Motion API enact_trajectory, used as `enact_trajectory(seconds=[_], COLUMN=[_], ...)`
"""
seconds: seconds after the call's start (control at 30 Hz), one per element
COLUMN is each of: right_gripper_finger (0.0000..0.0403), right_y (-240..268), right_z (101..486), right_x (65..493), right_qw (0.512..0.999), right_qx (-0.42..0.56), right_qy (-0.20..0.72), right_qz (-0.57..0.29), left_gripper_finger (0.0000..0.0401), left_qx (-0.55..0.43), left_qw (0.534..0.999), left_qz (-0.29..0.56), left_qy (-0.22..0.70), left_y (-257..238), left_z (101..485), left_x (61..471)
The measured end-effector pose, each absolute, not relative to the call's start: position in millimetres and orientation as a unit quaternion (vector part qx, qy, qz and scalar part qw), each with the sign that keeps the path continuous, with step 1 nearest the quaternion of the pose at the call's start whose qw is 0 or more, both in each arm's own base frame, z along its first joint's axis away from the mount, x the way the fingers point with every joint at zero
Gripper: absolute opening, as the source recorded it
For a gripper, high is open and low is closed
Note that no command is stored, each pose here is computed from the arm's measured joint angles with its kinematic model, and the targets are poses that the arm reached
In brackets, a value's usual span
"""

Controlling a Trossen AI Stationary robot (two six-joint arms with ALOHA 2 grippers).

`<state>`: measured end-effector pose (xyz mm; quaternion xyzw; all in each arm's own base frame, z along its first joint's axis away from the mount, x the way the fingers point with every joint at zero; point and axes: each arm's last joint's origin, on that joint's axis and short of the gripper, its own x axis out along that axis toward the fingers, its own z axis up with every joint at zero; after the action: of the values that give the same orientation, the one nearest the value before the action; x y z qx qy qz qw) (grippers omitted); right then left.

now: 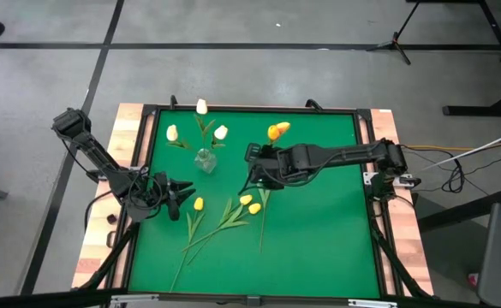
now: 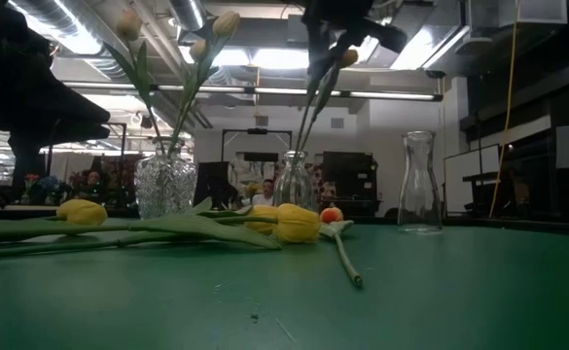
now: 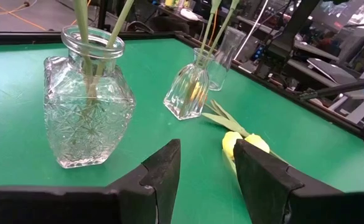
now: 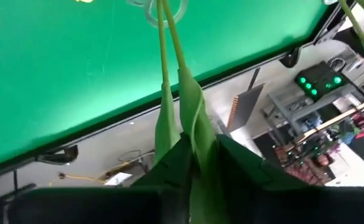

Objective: Sort flowers into vase by color
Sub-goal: Put the bottom yellow red flower into the middle transparent vase

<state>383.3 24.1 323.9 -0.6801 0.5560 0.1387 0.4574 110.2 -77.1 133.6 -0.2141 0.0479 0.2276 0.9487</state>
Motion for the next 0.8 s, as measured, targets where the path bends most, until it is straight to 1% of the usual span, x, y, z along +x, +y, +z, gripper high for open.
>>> enact_trajectory(seconds=[0.3,0.43,0.67,0.8], right_gripper_finger=[0.0171,0.0205,0.0238,0.0246], right_y=[18,20,18,20], right_z=[324,325,330,344], right_x=[383,382,380,380], right_qw=[0.497,0.538,0.573,0.618], right_qx=[-0.648,-0.622,-0.592,-0.564], right_qy=[0.567,0.557,0.554,0.539], right_qz=[0.106,0.116,0.114,0.099], left_gripper_finger=[0.0148,0.0148,0.0148,0.0148], left_qx=[-0.214,-0.214,-0.211,-0.212], left_qw=[0.949,0.949,0.947,0.947], left_qz=[0.228,0.229,0.238,0.238], left_qy=[0.047,0.047,0.039,0.039], left_y=[-77,-77,-76,-76], left_z=[134,134,134,134], left_x=[110,110,110,110])
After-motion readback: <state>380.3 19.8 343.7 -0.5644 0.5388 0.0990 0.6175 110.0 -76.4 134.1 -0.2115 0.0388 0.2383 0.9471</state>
